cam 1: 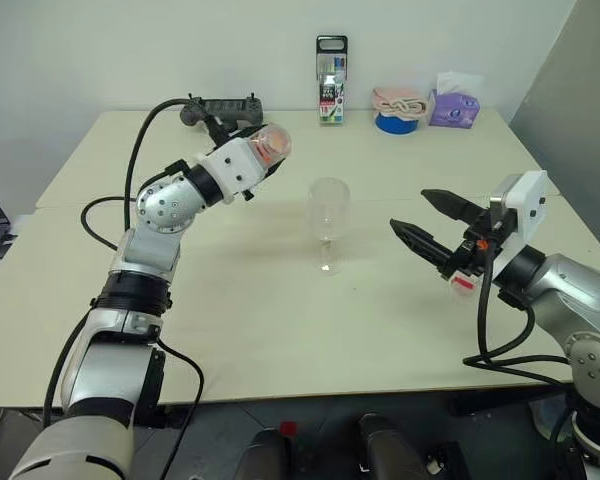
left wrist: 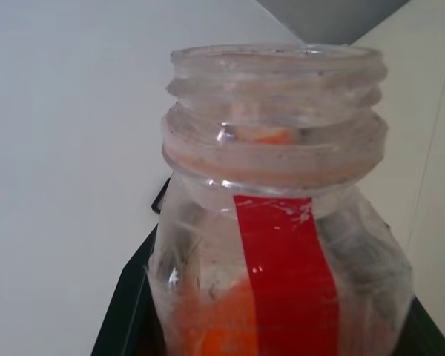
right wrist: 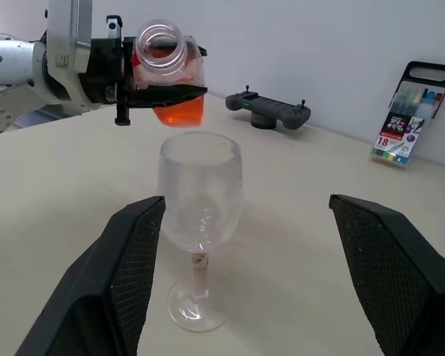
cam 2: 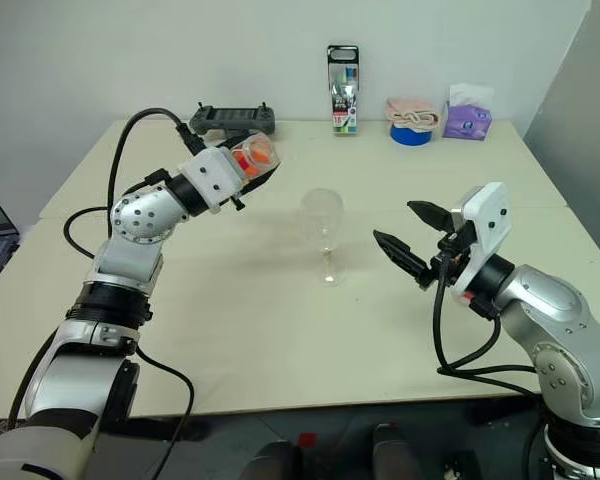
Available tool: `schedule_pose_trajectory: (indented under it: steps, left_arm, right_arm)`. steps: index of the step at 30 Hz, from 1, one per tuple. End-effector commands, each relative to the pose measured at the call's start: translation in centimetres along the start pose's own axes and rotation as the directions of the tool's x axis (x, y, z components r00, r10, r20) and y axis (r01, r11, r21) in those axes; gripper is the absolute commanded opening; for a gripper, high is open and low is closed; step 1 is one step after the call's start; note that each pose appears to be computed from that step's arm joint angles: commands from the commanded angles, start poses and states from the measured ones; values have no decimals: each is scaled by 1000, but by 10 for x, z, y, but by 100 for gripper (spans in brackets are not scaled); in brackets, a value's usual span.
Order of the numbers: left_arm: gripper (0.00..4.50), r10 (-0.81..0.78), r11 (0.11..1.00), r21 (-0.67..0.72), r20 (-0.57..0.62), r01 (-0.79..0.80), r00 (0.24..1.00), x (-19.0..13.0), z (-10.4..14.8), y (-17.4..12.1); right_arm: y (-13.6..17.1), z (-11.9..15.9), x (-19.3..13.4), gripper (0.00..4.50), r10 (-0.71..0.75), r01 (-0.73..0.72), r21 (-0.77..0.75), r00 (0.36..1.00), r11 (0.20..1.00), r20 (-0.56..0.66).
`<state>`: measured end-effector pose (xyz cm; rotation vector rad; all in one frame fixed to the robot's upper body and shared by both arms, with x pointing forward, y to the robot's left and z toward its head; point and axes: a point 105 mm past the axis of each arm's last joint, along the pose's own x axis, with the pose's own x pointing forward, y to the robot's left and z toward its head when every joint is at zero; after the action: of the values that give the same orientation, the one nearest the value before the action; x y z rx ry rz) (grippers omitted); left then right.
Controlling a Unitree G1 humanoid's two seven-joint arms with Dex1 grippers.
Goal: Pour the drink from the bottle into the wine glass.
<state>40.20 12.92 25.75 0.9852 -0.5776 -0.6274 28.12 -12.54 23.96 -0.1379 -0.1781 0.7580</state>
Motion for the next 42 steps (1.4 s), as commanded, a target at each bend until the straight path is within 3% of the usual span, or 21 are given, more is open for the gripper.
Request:
schedule_pose_trajectory:
  steps: [1, 14, 26, 42]
  left_arm:
    - [166, 1, 993, 119, 53, -8, 999, 7, 16, 13]
    - [166, -52, 976, 214, 72, 36, 996, 35, 24, 5]
    - [166, -76, 926, 375, 83, 40, 994, 39, 27, 8]
    - [166, -81, 879, 476, 91, 28, 993, 42, 28, 10]
  right_arm:
    - [3, 11, 1, 379, -2, 3, -43, 999, 999, 39]
    - [7, 5, 9, 379, 3, -2, -37, 1000, 999, 30]
    - [7, 5, 12, 379, -6, 8, -34, 999, 999, 36]
    - [8, 5, 14, 379, -6, 7, -34, 999, 999, 33]
